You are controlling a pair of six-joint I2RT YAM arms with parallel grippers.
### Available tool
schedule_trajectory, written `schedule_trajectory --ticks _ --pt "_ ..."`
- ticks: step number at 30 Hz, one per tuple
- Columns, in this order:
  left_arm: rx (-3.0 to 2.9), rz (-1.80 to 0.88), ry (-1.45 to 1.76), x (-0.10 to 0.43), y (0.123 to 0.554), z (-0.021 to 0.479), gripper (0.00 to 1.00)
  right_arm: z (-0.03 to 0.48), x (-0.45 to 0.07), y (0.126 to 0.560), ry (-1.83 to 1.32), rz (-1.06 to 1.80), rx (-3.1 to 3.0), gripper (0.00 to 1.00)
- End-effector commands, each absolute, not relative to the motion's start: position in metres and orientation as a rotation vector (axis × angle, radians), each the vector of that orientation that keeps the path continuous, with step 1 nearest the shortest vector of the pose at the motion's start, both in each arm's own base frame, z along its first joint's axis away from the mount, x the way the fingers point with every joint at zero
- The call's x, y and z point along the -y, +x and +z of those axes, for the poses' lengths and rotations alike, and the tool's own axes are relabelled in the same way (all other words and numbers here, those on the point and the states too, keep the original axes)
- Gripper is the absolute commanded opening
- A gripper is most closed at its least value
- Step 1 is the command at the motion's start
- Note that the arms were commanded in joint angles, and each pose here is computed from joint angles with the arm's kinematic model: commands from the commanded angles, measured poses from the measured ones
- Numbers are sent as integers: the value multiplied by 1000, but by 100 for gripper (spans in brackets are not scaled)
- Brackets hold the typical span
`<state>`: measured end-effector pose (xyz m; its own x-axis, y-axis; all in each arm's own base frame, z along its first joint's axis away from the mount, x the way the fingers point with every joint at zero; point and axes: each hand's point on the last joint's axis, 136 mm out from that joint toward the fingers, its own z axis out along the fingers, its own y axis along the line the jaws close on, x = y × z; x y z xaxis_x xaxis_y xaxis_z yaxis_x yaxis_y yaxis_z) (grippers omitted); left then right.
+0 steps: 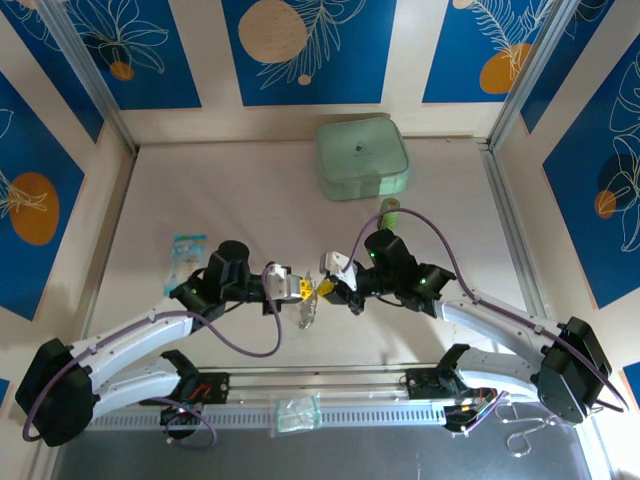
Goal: Put the keys on the keyring
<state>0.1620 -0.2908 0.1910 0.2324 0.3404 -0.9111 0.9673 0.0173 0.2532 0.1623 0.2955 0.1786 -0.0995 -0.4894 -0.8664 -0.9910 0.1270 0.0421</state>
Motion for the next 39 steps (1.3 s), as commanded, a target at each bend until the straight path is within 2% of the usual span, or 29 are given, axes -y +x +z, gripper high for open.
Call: schedule_trajectory --ticks 1,5,8,17,20,25,26,28,29,33,39 --pt "-1166 -823 1496 296 156 216 0 180 -293 161 -1449 867 -1693 9" --pt "-1172 -825 1496 296 157 214 0 197 -291 157 -1436 873 -1623 21" --pt "-1174 -832 1496 297 157 213 0 203 -293 152 -1435 903 -1571 25" --pt "-1177 -840 1490 298 158 213 0 198 -304 155 -1442 937 -1572 25" --pt "-1178 -849 1490 299 157 213 0 196 -309 157 -1441 938 -1574 20" --pt "-1191 -830 1482 298 160 213 0 196 -309 157 -1446 918 -1576 0" --pt "-1198 -821 1475 298 162 213 2 197 -308 157 -1448 909 -1579 0" --pt "-1210 -795 1468 297 166 211 19 197 -304 156 -1465 890 -1586 0" --pt "-1215 -785 1470 296 167 210 23 199 -303 156 -1471 878 -1587 0" --pt "-1240 -765 1495 295 168 206 25 198 -295 156 -1531 806 -1630 0" --pt "-1259 -774 1516 296 167 203 21 196 -293 153 -1644 735 -1676 0"
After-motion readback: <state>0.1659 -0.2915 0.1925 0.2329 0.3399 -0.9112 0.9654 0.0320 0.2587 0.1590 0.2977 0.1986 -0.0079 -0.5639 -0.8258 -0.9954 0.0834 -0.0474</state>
